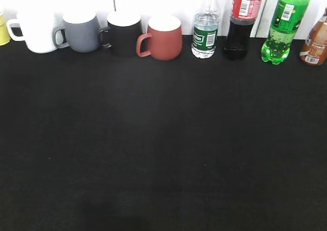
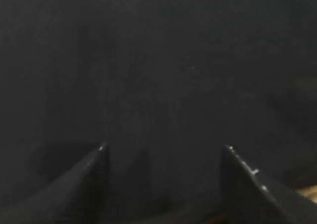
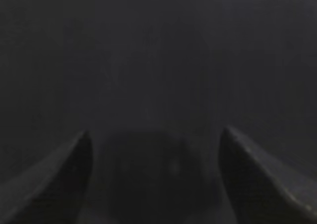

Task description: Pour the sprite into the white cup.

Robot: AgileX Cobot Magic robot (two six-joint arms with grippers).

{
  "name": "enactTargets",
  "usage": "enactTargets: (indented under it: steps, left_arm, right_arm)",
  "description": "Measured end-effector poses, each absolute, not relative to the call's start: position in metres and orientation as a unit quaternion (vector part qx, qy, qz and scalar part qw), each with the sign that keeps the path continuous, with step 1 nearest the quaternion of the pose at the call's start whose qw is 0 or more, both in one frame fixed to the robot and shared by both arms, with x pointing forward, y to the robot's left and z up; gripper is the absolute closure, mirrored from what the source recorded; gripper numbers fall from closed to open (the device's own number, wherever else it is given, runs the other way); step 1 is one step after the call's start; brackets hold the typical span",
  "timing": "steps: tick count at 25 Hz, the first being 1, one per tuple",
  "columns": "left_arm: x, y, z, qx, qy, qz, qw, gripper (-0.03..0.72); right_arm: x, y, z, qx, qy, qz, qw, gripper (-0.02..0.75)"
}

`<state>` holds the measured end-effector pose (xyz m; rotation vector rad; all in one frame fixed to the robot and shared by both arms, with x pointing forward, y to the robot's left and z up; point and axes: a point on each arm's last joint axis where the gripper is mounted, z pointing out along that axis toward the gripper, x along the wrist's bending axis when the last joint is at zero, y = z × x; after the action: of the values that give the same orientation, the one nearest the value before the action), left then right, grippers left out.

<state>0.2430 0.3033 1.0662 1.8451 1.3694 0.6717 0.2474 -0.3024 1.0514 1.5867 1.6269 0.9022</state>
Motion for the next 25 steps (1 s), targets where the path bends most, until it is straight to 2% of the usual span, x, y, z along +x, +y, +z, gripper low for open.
enactTargets:
  steps: [3,17,19,23,25]
  left_arm:
    - [0.251,0.299,1.063,0.708,0.521,0.274,0.391,0.175]
    - [0.252,0.299,1.063,0.706,0.519,0.276,0.395,0.179]
    - [0.249,0.301,1.063,0.686,0.538,0.292,0.393,0.179]
    - [0.232,0.304,1.063,0.615,0.580,0.356,0.398,0.179]
    - [0.229,0.304,1.063,0.600,0.588,0.368,0.397,0.179]
  right_arm:
    - [0.248,-0.302,1.052,0.608,0.624,0.350,0.344,0.145]
    - [0.248,-0.302,1.052,0.607,0.625,0.350,0.345,0.145]
    - [0.245,-0.303,1.052,0.607,0.618,0.355,0.353,0.145]
    - [0.234,-0.303,1.052,0.620,0.578,0.361,0.388,0.148]
    - [0.234,-0.303,1.052,0.620,0.578,0.361,0.389,0.149]
